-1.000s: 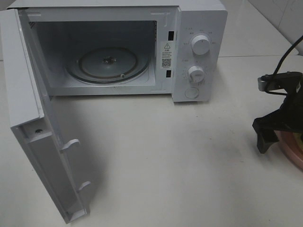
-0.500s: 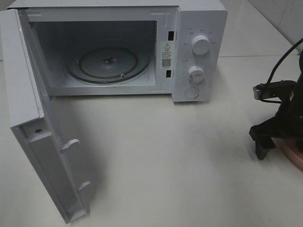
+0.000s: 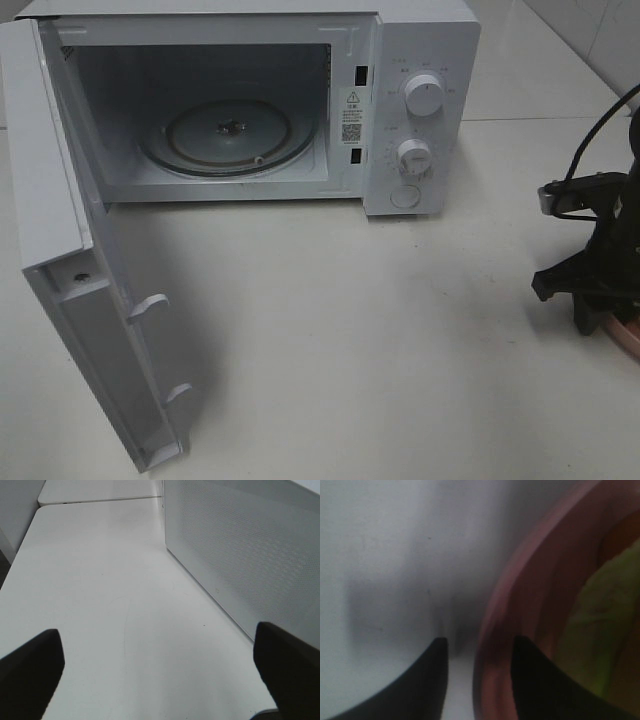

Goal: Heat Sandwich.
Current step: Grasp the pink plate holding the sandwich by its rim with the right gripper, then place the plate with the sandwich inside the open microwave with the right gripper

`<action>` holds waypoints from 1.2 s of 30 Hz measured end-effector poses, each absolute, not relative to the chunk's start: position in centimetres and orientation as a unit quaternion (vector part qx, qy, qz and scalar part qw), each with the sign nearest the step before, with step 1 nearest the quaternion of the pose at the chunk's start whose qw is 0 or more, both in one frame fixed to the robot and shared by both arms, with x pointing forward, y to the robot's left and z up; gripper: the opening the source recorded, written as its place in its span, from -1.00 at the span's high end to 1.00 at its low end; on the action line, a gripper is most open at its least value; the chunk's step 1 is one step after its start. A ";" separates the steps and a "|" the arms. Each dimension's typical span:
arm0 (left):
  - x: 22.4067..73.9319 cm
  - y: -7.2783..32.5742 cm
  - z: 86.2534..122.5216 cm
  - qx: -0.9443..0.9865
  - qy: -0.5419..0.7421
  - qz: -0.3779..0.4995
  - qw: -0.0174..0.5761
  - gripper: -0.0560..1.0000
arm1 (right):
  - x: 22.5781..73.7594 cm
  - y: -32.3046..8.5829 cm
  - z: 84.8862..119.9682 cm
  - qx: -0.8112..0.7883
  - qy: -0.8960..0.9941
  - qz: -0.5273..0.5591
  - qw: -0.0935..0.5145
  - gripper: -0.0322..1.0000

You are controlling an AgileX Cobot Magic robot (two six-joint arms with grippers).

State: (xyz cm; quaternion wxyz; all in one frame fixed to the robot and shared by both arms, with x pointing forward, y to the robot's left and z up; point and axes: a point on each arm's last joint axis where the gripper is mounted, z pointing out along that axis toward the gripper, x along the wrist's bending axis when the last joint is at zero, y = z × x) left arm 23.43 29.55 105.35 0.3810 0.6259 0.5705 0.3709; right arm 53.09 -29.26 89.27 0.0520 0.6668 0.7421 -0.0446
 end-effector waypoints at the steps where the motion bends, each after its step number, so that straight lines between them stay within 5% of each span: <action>1: 23.4 29.5 105.3 0.626 0.570 0.371 0.381 -0.95 | 53.1 -29.3 89.3 0.669 0.740 -0.047 0.055 0.32; 2: 23.4 29.5 105.3 0.626 0.570 0.371 0.381 -0.95 | 53.1 -29.3 89.3 0.669 0.740 -0.047 0.055 0.32; 3: 23.4 29.5 105.3 0.626 0.570 0.371 0.381 -0.95 | 53.1 -29.5 89.3 0.671 0.737 -0.050 0.061 0.62; 5: 23.4 29.5 105.3 0.626 0.570 0.371 0.381 -0.95 | 53.2 -29.6 89.3 0.671 0.736 -0.054 0.067 0.78; 36: 23.4 29.5 105.3 0.626 0.570 0.371 0.381 -0.95 | 52.2 -27.5 89.9 0.644 0.743 -0.150 0.109 0.88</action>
